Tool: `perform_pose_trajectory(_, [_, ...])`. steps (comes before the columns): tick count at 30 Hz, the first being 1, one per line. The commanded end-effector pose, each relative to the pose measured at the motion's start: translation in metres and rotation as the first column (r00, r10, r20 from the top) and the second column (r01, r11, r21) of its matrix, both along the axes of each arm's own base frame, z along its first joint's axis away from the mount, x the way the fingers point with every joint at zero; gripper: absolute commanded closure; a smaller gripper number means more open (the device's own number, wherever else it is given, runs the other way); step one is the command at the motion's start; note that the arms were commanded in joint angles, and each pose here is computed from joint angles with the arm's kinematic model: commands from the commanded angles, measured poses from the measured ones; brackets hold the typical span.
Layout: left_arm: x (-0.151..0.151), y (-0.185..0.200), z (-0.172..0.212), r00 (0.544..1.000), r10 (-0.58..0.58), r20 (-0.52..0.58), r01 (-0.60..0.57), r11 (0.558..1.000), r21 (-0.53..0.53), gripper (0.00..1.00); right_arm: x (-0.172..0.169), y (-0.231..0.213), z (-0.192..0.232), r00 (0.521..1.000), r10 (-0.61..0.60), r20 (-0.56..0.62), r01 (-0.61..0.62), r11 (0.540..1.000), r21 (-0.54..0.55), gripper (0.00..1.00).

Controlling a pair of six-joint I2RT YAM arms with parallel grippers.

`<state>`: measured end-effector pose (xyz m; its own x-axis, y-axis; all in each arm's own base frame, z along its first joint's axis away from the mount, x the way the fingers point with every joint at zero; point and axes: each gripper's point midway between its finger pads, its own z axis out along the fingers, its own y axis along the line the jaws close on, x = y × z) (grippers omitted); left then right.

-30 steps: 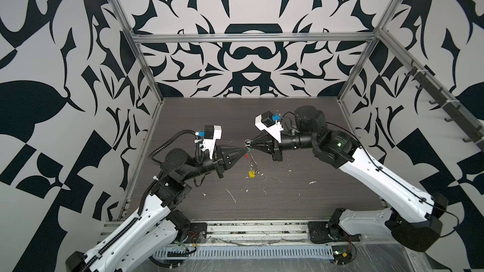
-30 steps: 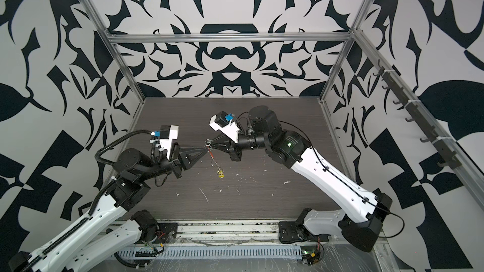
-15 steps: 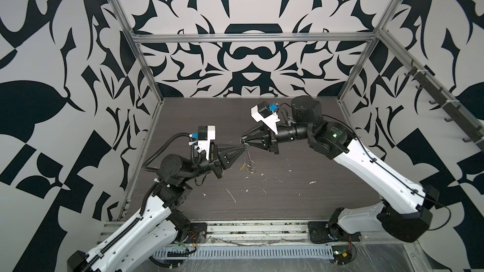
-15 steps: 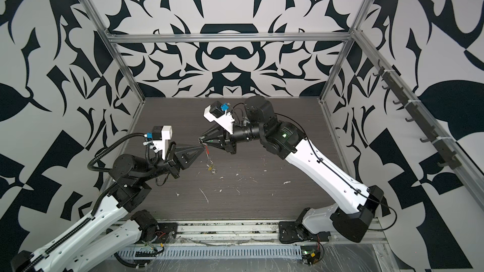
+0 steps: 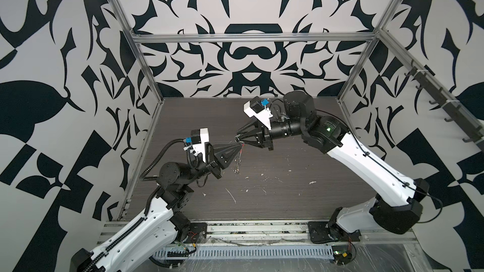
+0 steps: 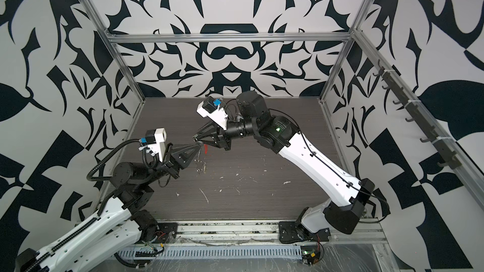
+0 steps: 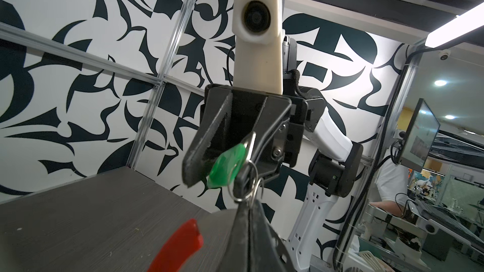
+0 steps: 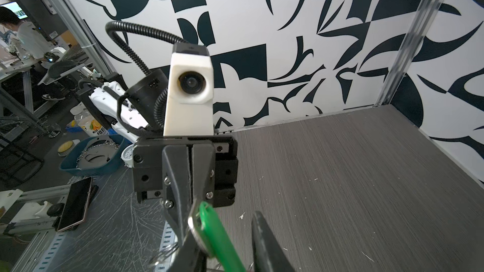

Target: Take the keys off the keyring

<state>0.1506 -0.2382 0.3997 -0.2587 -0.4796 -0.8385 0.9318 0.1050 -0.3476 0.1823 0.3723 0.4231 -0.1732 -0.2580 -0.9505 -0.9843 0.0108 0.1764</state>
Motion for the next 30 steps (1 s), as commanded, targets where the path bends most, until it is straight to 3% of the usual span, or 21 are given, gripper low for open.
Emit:
perform_pose_trajectory(1, [0.001,-0.003,-0.003,1.000,-0.019,-0.002,0.019,0.999,-0.028,1.00,-0.009,0.004,0.032,0.998,0.001,0.064,-0.005,0.998,0.059,0.68])
perform_pose_trajectory(15, [0.021,-0.005,-0.025,0.999,0.001,-0.033,-0.005,0.992,-0.126,1.00,0.008,0.011,0.016,0.992,-0.100,0.070,0.104,0.993,-0.051,0.65])
perform_pose_trajectory(22, [0.023,-0.005,-0.030,0.999,0.000,-0.044,-0.006,0.990,-0.141,1.00,0.010,0.012,0.014,0.989,-0.123,0.082,0.130,0.988,-0.084,0.56])
perform_pose_trajectory(25, [0.024,-0.005,-0.032,0.999,-0.001,-0.050,-0.006,0.990,-0.140,1.00,0.012,0.012,0.014,0.985,-0.145,0.095,0.153,0.984,-0.087,0.43])
perform_pose_trajectory(30, [0.024,-0.005,-0.035,0.998,-0.001,-0.058,-0.007,0.990,-0.138,1.00,0.017,0.011,0.017,0.976,-0.183,0.117,0.194,0.978,-0.081,0.33])
